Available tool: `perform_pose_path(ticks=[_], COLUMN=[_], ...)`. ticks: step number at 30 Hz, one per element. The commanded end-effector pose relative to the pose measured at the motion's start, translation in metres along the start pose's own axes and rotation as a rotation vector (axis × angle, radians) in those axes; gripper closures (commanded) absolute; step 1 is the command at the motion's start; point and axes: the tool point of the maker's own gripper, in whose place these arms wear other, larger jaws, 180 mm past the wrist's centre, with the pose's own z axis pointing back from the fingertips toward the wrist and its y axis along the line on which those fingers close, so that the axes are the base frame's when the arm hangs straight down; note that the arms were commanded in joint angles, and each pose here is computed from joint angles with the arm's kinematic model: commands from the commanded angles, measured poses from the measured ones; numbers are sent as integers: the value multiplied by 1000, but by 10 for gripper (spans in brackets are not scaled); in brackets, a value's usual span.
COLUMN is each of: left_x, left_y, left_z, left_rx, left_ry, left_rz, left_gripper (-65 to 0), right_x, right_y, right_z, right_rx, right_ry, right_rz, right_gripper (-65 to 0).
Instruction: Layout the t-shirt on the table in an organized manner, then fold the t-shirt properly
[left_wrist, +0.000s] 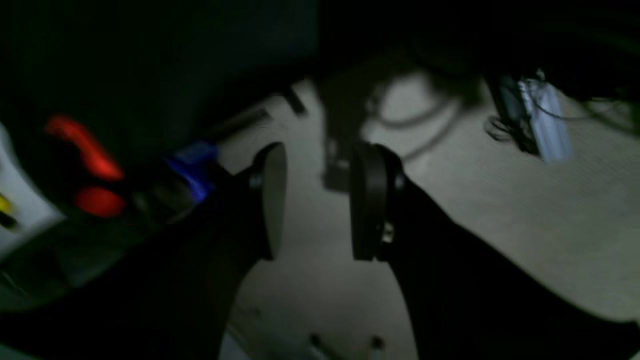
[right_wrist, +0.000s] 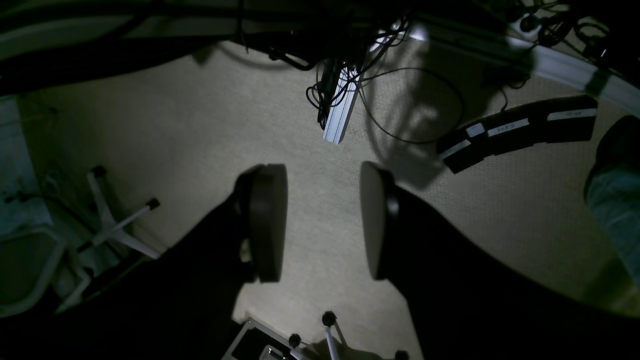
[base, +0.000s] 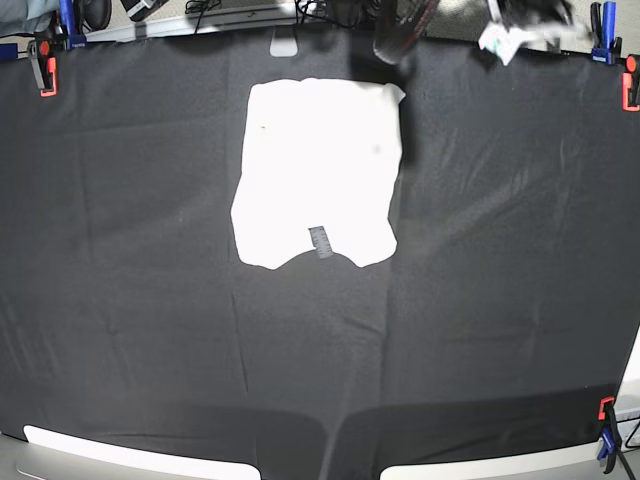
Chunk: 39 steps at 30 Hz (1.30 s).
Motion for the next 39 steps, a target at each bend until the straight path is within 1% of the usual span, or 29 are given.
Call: perform_pose_path(ticks=[1, 4, 7, 9, 11, 13, 16, 18, 21, 24, 26, 28, 30, 32, 35, 36, 37, 39], left_x=[-8, -40, -65, -80, -93, -101, -113, -124, -137, -139, -136, -131, -123, -118, -123, -126, -128, -133], left_y=[-1, -20, -41, -53, -62, -69, -78, -81, -81, -81, -85, -91, -97, -105, -123, -128, -130, -133], left_z=[-2, -23, -43, -57, -72, -90, -120, -138, -162, -180, -190, -196, -199, -200, -197, -196, -195, -194], left_rx=[16, 3, -17, -26, -30, -37, -64, -73, -65, -56, -81, -125, -172, -221, -317, -335, -342, -348], left_ry=[14, 104, 152, 180, 197, 192, 196, 228, 280, 259, 210, 148, 79, 41, 58, 69, 77, 91], left_rz=[24, 43, 44, 43, 37, 40, 99, 146, 178, 172, 162, 157, 161, 172, 189, 193, 195, 196], left_gripper=[-198, -198, -198, -198, -198, -198, -198, -198, -198, -198, -198, -198, -198, -198, -198, -198, -198, -198], right_x=[5, 17, 28, 31, 33, 34, 31, 27, 19, 7, -8, -31, -49, -60, -71, -72, -72, -67], right_y=[3, 3, 3, 3, 1, -2, -8, -13, -19, -20, -15, -8, -2, -2, -12, -16, -20, -28], right_z=[4, 4, 5, 5, 4, 1, -6, -12, -21, -32, -43, -57, -73, -93, -130, -144, -157, -181], right_rx=[7, 8, 8, 7, 6, 6, 9, 12, 20, 51, 90, 139, 189, 218, 226, 226, 222, 224], right_ry=[-33, -95, -158, -172, -177, -182, -175, -165, -147, -122, -82, -10, 47, 93, 161, 176, 183, 164], right_rz=[13, 12, 11, 11, 10, 2, -22, -44, -83, -137, -177, -201, -206, -185, -130, -116, -102, -101], right_gripper=[-240, -240, -240, -240, -240, -240, -240, -240, -240, -240, -240, -240, -240, -240, -240, -240, -240, -240])
